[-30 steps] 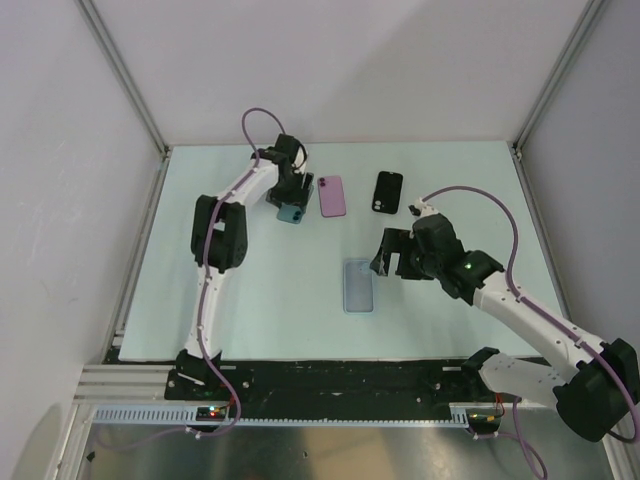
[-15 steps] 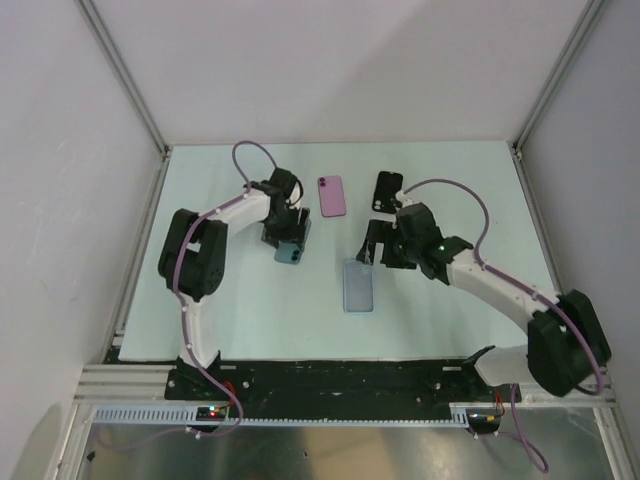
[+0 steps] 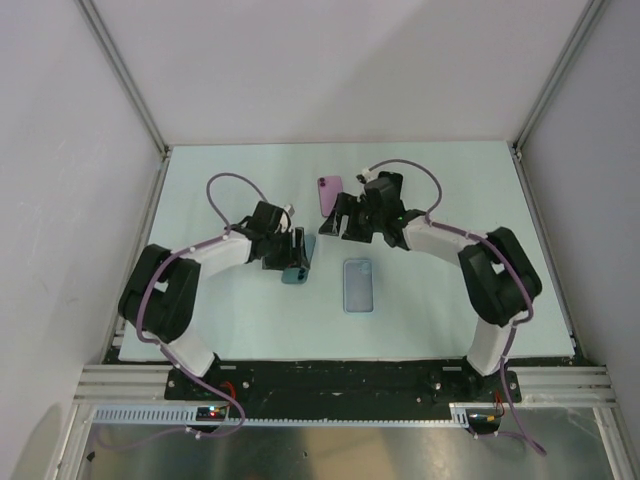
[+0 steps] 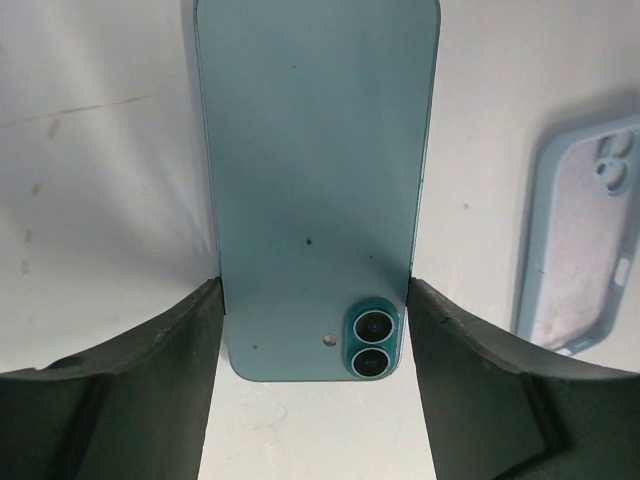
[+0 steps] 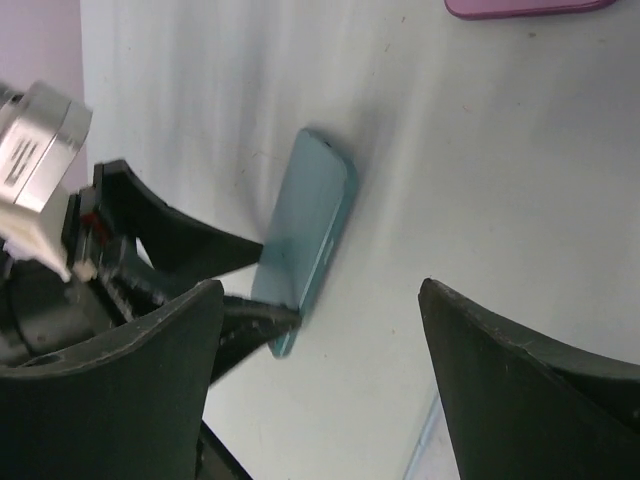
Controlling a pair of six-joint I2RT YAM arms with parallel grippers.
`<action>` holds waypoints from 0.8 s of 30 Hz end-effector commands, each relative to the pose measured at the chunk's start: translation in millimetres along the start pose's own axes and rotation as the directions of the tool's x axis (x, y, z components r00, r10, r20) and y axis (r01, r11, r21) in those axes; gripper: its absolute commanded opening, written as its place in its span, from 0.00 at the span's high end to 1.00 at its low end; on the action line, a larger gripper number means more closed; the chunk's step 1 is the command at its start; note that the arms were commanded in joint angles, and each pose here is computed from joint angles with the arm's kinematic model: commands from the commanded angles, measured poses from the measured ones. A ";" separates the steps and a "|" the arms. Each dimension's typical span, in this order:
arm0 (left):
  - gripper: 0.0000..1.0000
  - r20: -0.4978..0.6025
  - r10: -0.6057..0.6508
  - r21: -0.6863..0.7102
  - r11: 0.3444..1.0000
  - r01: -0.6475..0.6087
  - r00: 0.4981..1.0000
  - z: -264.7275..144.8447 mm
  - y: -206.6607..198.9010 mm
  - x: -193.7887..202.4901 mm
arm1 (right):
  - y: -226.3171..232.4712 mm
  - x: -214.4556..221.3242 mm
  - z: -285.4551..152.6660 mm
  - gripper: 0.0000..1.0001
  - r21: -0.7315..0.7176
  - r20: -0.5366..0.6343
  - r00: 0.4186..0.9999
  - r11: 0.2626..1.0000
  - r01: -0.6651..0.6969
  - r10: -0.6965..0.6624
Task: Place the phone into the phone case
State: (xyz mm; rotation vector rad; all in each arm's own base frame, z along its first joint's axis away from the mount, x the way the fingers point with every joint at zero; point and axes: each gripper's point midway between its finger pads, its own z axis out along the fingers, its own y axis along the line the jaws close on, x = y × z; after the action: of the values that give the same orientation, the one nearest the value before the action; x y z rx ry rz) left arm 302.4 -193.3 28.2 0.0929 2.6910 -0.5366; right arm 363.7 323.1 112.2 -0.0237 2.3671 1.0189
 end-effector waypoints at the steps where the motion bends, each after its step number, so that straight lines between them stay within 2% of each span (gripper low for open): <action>1: 0.43 0.036 -0.016 0.123 0.992 0.011 0.999 -1.9 -29.2 4.6 | 27.3 -15.8 20.2 0.17 -0.135 -0.001 0.999 0.990 -0.042 0.042; 16: 0.43 0.085 -0.016 0.235 0.972 -0.004 0.996 -5.4 -53.8 6.3 | 11.6 17.1 64.1 0.29 -0.125 -0.143 0.979 0.979 -0.160 0.142; 21: 0.43 0.092 -0.015 0.250 0.968 -0.008 0.996 -4.3 -58.9 5.9 | 7.9 26.9 71.1 0.38 -0.124 -0.181 0.967 0.972 -0.201 0.177; 24: 0.43 0.098 -0.014 0.256 0.967 -0.011 0.995 -4.6 -61.2 5.3 | 7.2 29.4 73.4 0.46 -0.132 -0.199 0.960 0.965 -0.225 0.197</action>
State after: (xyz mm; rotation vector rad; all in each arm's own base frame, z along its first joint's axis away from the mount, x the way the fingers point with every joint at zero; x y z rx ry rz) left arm 284.7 -234.9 35.9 0.1082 2.5815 -0.7944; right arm 365.4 369.1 45.9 0.0944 2.5397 1.2548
